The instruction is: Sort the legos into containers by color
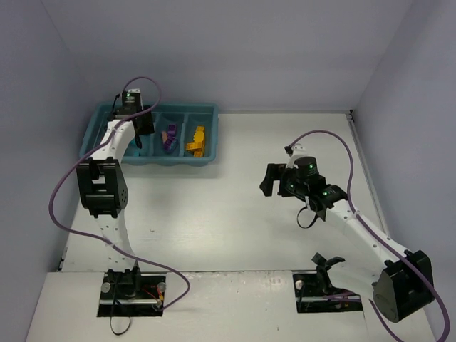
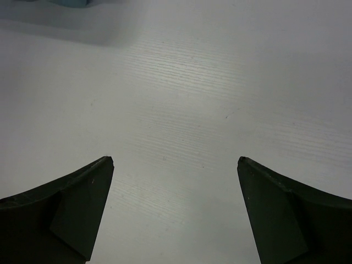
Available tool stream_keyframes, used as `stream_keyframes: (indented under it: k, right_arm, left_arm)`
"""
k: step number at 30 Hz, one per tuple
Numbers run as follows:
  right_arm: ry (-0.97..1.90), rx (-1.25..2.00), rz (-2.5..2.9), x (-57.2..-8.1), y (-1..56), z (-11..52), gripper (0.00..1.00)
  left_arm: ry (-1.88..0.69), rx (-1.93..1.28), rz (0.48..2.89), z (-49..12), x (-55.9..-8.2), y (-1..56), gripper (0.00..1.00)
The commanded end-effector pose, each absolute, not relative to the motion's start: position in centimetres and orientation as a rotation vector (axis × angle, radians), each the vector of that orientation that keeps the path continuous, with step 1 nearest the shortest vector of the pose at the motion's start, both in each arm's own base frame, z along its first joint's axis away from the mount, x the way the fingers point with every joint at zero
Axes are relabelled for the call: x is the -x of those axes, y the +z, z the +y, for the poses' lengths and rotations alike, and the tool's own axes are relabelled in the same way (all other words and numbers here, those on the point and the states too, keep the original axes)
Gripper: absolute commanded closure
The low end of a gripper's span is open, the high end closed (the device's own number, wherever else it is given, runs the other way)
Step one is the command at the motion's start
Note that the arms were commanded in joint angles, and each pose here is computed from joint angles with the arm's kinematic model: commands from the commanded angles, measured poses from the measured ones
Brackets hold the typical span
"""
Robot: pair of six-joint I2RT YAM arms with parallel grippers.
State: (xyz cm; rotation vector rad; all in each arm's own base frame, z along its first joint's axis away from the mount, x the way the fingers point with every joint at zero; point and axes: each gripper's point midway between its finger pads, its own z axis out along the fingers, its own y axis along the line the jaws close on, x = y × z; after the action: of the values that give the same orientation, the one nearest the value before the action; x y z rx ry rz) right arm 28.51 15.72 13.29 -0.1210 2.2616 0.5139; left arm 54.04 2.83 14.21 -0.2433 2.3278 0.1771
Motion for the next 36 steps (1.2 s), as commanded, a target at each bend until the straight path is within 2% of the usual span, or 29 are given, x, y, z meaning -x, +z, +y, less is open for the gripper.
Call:
stream_keyframes:
  k: [1, 5, 6, 7, 10, 13, 15, 19, 22, 28, 36]
  right_arm:
    - [0.516, 0.149, 2.141, -29.9, 17.7, 15.8, 0.07]
    - [0.462, 0.122, 2.118, -30.5, 19.0, 15.0, 0.05]
    - [0.443, 0.096, 2.099, -31.0, 20.0, 14.7, 0.0]
    - [0.425, 0.033, 2.112, -31.0, 20.2, 14.2, 0.0]
    - [0.36, -0.049, 2.057, -31.7, 23.2, 12.6, 0.0]
    - [0.334, -0.081, 1.961, -31.9, 26.9, 11.6, 0.0]
    - [0.309, -0.075, 1.88, -31.6, 29.5, 10.7, 0.0]
    - [0.236, 0.034, 1.773, -31.0, 33.3, 9.7, 0.0]
    - [0.142, -0.019, 1.706, -30.4, 35.5, 7.4, 0.0]
    - [0.063, -0.055, 1.654, -28.8, 36.3, 5.2, 0.0]
    - [0.103, -0.092, 1.63, -27.5, 36.1, 4.9, 0.0]
  left_arm:
    - [0.179, 0.316, 2.152, 5.2, -54.1, 21.8, 0.33]
    - [0.142, 0.342, 2.085, 4.9, -51.4, 25.6, 0.31]
    - [0.121, 0.345, 2.073, 4.6, -50.7, 26.3, 0.31]
    - [0.089, 0.353, 2.023, 4.2, -49.2, 28.9, 0.31]
    - [0.016, 0.336, 2.016, 2.8, -45.9, 29.7, 0.31]
    - [-0.052, 0.311, 1.943, 1.4, -39.6, 33.4, 0.24]
    - [-0.058, 0.311, 1.99, 1.1, -36.5, 32.2, 0.21]
    - [-0.049, 0.318, 1.947, 1.2, -29.4, 33.5, 0.18]
    - [-0.038, 0.345, 1.944, 1.4, -25.7, 33.4, 0.18]
    - [-0.064, 0.396, 1.886, 1.4, -22.1, 32.4, 0.17]
    - [-0.028, 0.434, 1.773, 2.5, -19.8, 32.8, 0.17]
